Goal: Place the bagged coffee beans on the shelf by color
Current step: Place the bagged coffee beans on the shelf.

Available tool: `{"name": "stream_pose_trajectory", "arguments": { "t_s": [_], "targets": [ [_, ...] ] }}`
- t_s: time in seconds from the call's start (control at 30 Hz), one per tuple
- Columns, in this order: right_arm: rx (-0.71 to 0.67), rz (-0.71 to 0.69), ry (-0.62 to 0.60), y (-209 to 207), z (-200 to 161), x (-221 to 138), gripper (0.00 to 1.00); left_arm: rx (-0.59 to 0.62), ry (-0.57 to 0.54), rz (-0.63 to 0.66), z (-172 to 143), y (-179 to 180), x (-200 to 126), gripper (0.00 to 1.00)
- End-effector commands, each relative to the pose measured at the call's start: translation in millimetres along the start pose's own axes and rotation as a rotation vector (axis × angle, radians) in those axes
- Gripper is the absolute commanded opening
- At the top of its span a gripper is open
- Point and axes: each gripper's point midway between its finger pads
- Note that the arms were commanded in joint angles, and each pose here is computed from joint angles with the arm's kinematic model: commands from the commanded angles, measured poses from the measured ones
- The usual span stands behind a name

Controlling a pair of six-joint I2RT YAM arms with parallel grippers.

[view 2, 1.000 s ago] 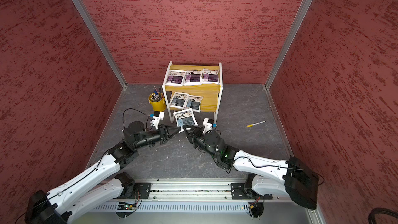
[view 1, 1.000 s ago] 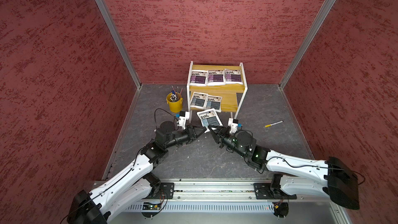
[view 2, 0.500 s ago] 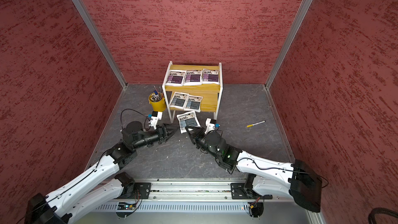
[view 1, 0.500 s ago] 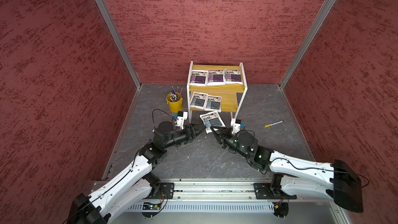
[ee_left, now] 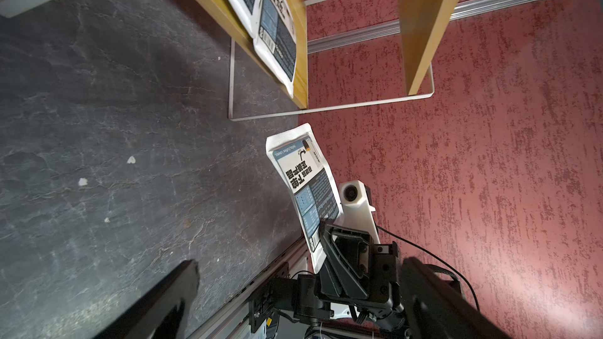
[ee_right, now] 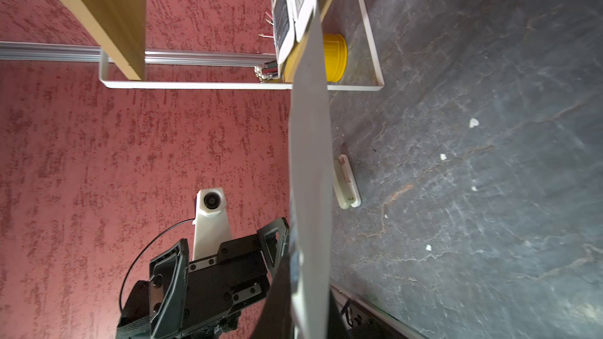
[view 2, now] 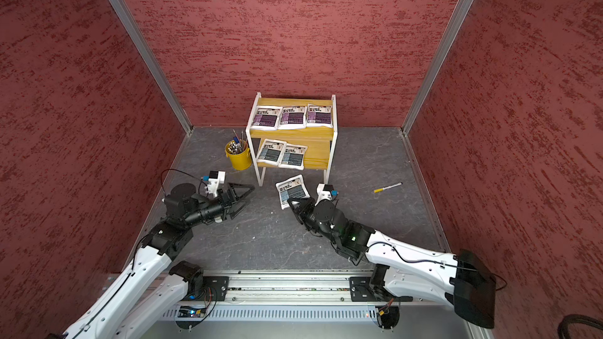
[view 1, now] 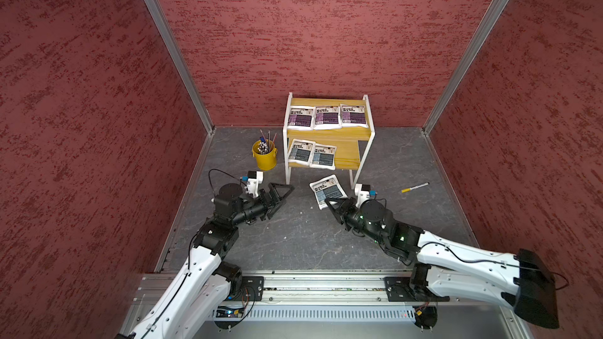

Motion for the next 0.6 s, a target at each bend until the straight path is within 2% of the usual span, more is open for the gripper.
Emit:
{"name": "stream_pose_trajectory", "arguments": {
  "t_s": [0.0, 0.4, 0.57],
  "targets": [
    [-0.030, 0.002, 0.017, 7, -3, 2, 0.03, 0.002, 0.049, 0.045, -10, 11, -4, 1.00],
    [-0.091, 0.093, -0.076, 51, 23, 0, 0.02, -0.013, 0.036, 0.079, -7, 21, -13, 1.00],
    [-0.127, 0.114, -0.102, 58, 35, -6, 0.02, -0.022, 0.029, 0.081, -7, 24, -17, 1.00]
  ]
}}
Point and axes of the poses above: each gripper's point midway between its finger pads, its own x axis out along the fingers, its own y axis along the line the jaws close on, z = x × y, and after that the axes turned 1 degree about x, right-handed
